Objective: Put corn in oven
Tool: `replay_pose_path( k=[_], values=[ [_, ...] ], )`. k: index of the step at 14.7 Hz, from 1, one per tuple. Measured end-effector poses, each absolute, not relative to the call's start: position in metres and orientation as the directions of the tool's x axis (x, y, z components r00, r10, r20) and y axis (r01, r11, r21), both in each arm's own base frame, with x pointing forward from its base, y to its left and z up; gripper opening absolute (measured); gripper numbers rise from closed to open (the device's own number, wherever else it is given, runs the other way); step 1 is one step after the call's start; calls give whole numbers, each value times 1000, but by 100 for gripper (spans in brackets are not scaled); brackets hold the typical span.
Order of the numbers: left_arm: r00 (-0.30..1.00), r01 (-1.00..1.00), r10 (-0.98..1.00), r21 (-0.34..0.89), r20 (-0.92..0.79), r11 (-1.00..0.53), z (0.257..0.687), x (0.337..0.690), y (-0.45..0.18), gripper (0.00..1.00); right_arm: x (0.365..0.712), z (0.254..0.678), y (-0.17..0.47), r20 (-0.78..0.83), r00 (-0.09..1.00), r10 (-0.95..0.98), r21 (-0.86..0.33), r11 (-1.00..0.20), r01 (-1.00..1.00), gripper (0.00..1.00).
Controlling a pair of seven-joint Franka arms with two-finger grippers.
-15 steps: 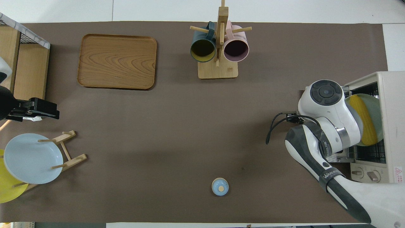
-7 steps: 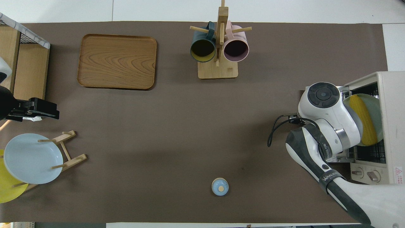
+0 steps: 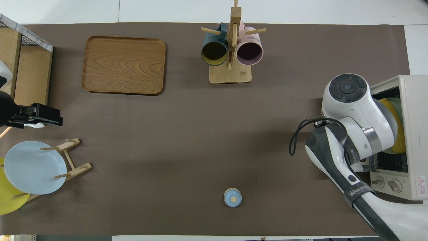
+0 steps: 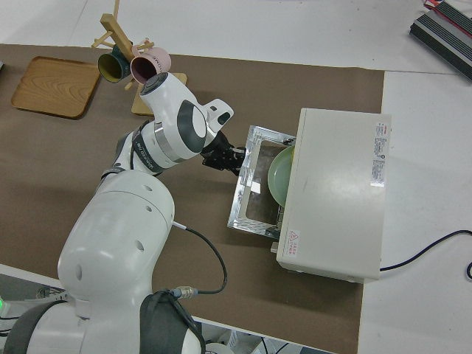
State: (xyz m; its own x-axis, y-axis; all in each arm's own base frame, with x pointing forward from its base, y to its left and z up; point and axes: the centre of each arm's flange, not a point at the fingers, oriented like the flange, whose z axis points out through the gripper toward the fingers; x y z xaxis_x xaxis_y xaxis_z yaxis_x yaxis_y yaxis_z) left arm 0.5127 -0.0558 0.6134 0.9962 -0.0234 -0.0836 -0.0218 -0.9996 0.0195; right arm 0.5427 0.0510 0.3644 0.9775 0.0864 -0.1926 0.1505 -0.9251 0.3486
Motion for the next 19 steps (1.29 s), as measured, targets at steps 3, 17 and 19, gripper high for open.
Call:
replay_pose_path(
  k=[3, 17, 19],
  values=[
    [996, -22, -23, 20, -84, -1000, 613, 513, -56, 100, 539, 408, 26, -197, 974, 114, 360, -915, 180, 1],
    [996, -22, -23, 20, -84, -1000, 613, 513, -56, 100, 530, 463, -55, -219, 965, 147, 290, -934, 208, 1],
    [996, -22, -23, 20, -84, -1000, 613, 513, -56, 100, 529, 472, -55, -238, 960, 145, 275, -938, 210, 1]
  ],
)
